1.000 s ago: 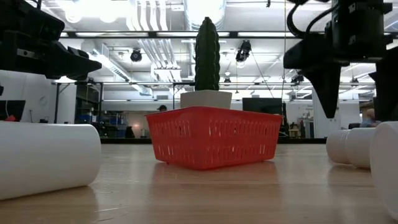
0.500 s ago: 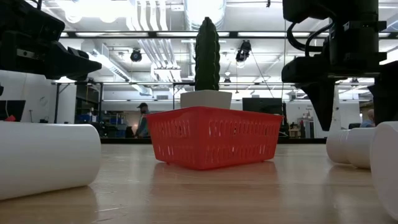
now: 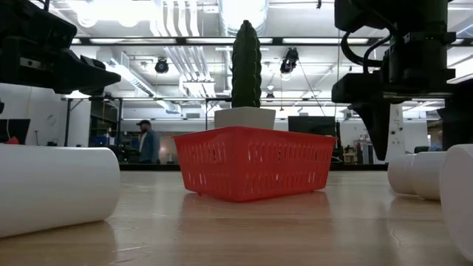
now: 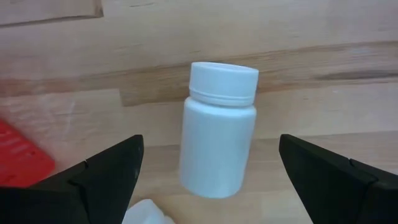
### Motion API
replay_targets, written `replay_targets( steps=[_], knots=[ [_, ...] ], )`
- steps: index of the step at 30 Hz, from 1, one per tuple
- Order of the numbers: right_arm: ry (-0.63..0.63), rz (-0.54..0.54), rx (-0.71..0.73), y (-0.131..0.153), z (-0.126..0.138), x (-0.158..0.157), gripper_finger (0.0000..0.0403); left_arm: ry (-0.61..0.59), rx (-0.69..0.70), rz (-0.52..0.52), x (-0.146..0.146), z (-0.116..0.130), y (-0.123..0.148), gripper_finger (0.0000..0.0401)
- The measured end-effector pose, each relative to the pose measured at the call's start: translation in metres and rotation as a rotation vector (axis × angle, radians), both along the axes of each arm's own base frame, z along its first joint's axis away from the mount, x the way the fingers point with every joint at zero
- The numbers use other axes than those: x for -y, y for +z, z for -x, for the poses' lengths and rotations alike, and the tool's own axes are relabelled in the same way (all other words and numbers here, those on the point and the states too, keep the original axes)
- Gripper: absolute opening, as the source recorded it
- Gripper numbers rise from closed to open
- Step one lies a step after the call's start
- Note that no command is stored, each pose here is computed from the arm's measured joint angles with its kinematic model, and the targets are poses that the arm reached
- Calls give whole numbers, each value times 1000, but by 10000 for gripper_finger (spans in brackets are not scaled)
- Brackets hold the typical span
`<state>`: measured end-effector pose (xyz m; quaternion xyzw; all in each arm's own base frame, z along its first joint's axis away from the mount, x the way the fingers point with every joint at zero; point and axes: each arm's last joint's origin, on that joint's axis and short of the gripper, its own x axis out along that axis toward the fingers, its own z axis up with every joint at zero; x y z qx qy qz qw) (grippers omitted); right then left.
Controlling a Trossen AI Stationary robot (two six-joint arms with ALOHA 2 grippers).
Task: Pick and place pill bottles into a basket
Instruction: Put the white pill bottle into the red bin
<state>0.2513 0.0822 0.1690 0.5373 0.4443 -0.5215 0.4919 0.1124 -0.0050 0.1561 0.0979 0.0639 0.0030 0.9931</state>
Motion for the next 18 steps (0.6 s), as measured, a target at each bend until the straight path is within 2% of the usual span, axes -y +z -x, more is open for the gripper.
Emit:
replay_targets(
  steps=[5, 12, 18],
  knots=[
    [-6, -6, 11, 1, -1, -2, 359, 0, -2, 0, 0, 0, 0, 0],
    [5, -14, 19, 1, 0, -8, 327, 0, -5, 0, 0, 0, 0, 0],
    [7, -16, 22, 1, 1, -11, 324, 0, -15, -1, 0, -1, -1, 0]
  ],
)
